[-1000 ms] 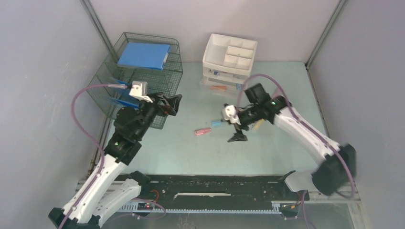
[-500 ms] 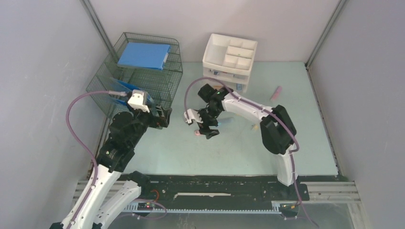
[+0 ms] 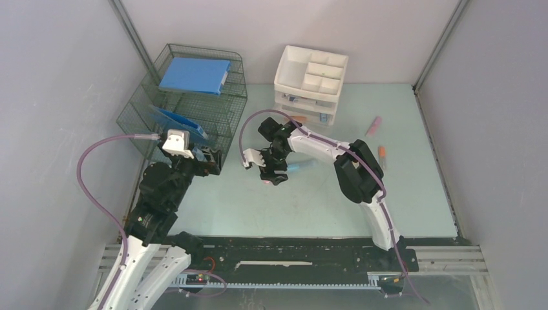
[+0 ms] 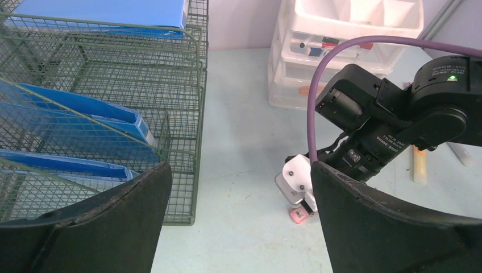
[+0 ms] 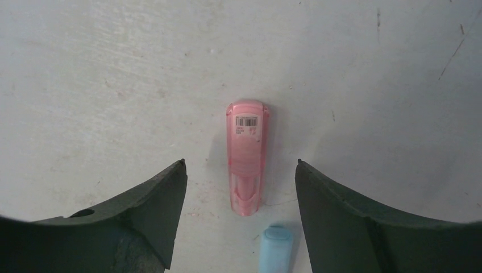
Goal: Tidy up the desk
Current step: Pick up the stationery from the center of the board.
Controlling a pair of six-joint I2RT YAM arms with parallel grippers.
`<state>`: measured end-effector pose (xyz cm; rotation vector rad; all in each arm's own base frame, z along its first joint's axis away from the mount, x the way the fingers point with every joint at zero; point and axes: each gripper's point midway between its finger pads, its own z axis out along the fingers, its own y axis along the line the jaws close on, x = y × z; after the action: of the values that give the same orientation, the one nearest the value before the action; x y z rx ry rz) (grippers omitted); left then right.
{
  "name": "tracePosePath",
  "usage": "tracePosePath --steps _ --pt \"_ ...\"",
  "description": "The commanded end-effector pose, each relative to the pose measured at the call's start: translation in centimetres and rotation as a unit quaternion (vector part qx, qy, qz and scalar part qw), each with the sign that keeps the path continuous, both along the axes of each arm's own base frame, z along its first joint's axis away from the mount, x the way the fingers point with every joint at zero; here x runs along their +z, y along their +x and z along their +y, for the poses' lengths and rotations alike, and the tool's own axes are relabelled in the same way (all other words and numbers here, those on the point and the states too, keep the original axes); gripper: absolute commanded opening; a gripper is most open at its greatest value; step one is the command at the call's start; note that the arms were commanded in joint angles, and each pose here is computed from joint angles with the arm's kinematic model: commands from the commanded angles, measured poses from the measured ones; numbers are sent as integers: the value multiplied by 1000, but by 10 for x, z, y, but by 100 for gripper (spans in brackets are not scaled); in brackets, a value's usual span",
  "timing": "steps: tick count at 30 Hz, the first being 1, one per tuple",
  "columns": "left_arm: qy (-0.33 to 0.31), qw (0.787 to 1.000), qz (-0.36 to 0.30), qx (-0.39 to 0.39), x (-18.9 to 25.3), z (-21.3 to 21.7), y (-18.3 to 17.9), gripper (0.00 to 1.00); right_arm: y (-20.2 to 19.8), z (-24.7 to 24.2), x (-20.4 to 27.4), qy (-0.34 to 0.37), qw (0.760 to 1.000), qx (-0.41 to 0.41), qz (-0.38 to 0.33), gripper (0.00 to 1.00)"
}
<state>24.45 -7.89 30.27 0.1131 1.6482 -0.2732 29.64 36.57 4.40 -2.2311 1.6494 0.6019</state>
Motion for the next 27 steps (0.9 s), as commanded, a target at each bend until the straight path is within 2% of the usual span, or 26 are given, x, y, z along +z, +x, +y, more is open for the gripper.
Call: tracePosePath --steps 1,9,20,27 --pt "8 1000 -19 13 7 6 3 100 8 13 1 3 1000 -16 -12 76" --pt "9 1000 -19 13 7 7 2 100 7 10 -16 -23 999 -26 -14 61" --pt "10 1000 -20 19 7 9 2 100 0 10 -24 -35 999 -21 -26 27" --pt "10 999 -23 23 8 11 1 100 -5 14 -9 -14 999 -32 -21 5"
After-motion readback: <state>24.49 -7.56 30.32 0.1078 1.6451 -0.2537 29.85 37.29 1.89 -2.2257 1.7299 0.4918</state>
